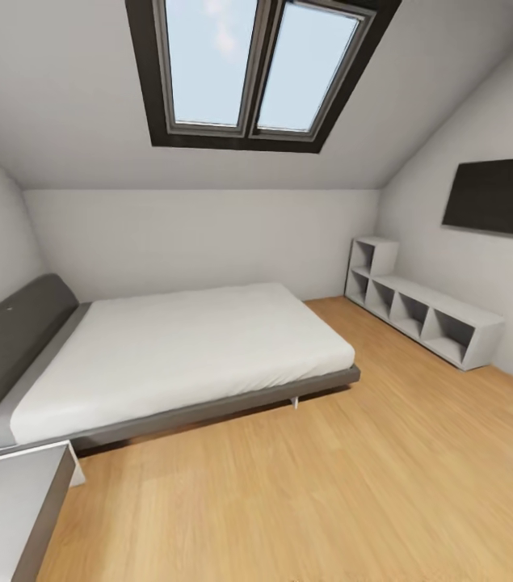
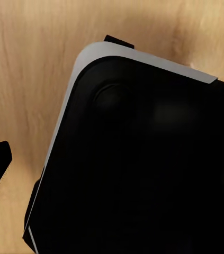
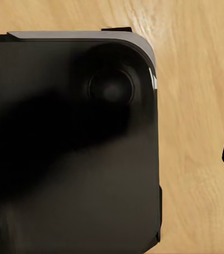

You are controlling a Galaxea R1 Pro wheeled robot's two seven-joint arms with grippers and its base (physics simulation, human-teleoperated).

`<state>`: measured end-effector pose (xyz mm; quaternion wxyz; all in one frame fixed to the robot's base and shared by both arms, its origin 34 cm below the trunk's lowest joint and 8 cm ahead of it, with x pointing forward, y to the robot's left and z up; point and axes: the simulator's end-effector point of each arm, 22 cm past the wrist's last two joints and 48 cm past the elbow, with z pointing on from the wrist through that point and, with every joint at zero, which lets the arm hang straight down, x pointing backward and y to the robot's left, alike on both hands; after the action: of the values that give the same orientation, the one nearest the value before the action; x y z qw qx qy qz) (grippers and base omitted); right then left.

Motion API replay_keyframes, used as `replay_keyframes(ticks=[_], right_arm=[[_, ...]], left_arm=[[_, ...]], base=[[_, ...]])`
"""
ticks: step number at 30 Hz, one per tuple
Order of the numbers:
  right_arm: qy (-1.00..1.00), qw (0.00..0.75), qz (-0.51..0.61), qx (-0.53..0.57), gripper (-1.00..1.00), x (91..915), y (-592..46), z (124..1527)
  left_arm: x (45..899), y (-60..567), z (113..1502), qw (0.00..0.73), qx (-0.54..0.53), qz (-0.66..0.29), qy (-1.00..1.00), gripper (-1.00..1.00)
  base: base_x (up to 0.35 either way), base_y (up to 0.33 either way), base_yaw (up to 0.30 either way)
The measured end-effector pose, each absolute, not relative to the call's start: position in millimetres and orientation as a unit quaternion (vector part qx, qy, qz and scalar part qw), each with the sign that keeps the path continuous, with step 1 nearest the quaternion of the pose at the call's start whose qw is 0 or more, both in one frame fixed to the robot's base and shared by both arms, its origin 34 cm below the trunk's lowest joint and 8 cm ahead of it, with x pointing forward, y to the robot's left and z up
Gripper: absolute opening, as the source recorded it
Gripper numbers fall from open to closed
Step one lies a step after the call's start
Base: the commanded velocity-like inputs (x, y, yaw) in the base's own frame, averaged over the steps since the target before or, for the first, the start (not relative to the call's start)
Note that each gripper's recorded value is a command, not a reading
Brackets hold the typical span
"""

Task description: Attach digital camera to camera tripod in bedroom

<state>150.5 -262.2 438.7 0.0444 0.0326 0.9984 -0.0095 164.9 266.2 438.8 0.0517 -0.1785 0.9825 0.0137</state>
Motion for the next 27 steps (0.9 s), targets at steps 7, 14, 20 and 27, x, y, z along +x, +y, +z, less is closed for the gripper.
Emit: replay_keyframes(ticks=[7,14,20,27], right_arm=[[0.998,0.044,-0.009,0.033,1.00,150.6,-262.0,438.7],[0.998,0.044,-0.009,0.033,1.00,150.6,-262.0,438.7],[0.998,0.044,-0.009,0.033,1.00,150.6,-261.9,438.7],[0.998,0.044,-0.009,0.033,1.00,150.6,-261.9,438.7]], left_arm=[[165.0,266.1,438.8,0.052,-0.179,0.014,0.982,1.00],[164.9,266.5,438.8,0.052,-0.179,0.014,0.982,1.00],[164.7,266.5,438.8,0.051,-0.179,0.014,0.982,1.00],[165.0,266.2,438.8,0.052,-0.178,0.013,0.983,1.00]], base=[[0.000,0.000,-0.292],[0.000,0.000,-0.292],[0.000,0.000,-0.292],[0.000,0.000,-0.292]])
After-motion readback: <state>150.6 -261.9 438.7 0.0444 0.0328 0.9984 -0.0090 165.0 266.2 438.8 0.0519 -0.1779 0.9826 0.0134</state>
